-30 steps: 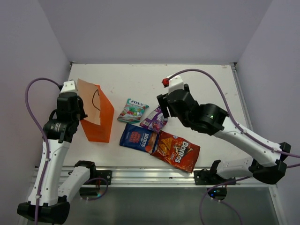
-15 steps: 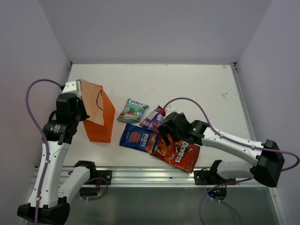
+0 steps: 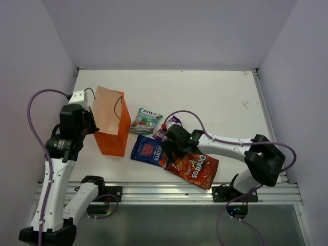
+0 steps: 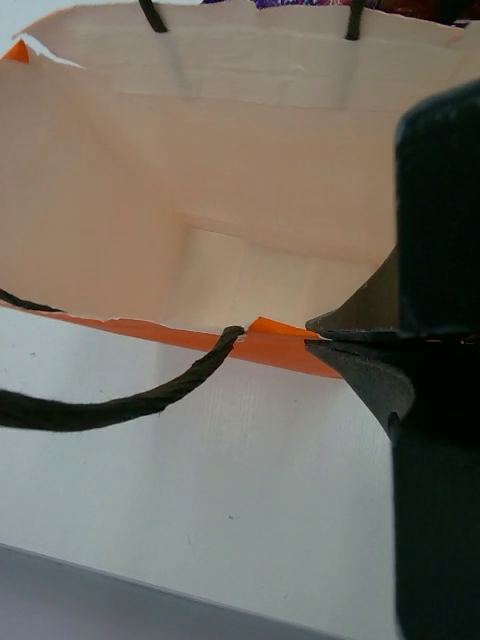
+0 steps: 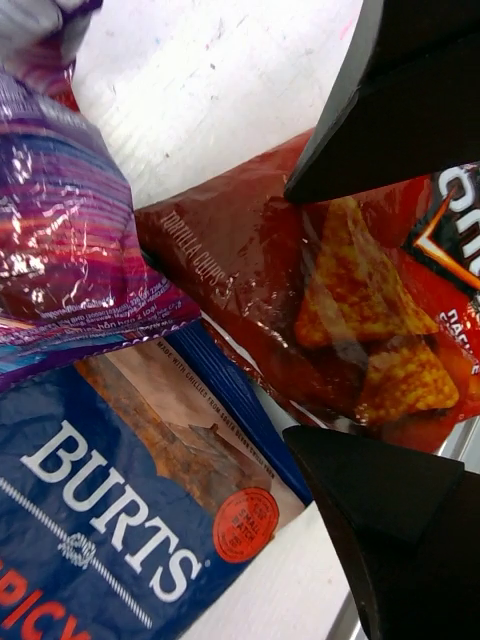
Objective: Place the snacks into the paper bag
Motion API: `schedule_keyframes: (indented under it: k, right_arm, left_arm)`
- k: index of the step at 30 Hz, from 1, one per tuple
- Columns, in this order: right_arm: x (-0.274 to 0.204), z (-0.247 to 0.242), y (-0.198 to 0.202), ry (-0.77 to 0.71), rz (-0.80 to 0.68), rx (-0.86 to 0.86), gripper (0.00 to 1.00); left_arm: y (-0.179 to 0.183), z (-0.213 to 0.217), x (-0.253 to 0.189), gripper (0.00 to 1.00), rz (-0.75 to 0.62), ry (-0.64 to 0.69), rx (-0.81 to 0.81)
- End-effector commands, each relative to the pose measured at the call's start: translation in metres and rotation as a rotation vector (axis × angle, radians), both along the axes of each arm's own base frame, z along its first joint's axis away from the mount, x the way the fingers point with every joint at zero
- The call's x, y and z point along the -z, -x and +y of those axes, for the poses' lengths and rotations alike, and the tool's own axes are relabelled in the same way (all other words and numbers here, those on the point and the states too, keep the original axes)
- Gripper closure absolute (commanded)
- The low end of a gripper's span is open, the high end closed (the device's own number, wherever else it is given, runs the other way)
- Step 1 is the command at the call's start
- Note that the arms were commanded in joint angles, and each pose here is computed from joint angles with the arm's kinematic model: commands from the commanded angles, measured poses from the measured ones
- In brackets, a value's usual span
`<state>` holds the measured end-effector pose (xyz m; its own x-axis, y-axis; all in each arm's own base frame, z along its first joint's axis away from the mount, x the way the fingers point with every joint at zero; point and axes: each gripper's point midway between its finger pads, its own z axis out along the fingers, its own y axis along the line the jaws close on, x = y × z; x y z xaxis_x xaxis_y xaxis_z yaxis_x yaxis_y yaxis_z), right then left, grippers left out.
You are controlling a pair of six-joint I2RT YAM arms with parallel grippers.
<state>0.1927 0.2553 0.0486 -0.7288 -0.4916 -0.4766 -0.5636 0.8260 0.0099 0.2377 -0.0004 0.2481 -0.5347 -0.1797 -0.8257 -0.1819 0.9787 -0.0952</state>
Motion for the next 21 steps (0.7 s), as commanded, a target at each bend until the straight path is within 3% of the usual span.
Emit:
schedule_keyframes:
  k: [1, 5, 6, 9, 14, 15, 20, 21]
  right_arm:
    - [-0.006, 0.021, -0.003, -0.044, 0.006, -0.009, 0.05]
    - [0.001, 0.015, 0.000, -0.001, 0.026, 0.011, 0.29]
    - [0.002, 0.014, 0.000, 0.005, 0.031, 0.012, 0.46]
    - [0.001, 0.010, 0.003, 0.012, 0.036, 0.015, 0.81]
    - [-0.037, 0.005, -0.003, -0.003, -0.025, 0.023, 0.91]
    - [-0.047, 0.004, -0.005, -0.003, -0.038, 0.026, 1.00]
    - [-0.171, 0.012, -0.038, -0.068, -0.241, 0.034, 1.00]
    - [-0.217, 0.022, -0.049, -0.139, -0.317, 0.042, 1.00]
  left_arm:
    - [0.004, -0.013, -0.002, 1.00, -0.018, 0.048, 0.061]
    - [0.007, -0.015, 0.000, 1.00, -0.017, 0.055, 0.075]
    - [0.008, -0.016, 0.000, 1.00, -0.018, 0.056, 0.080]
    - [0.009, -0.019, 0.003, 1.00, -0.013, 0.065, 0.090]
    - [0.008, -0.021, 0.007, 1.00, -0.002, 0.067, 0.096]
    - [0.008, -0.022, 0.007, 1.00, -0.001, 0.067, 0.098]
    - [0.008, -0.025, 0.006, 1.00, -0.001, 0.063, 0.111]
    - [0.008, -0.025, 0.006, 1.00, 0.001, 0.062, 0.113]
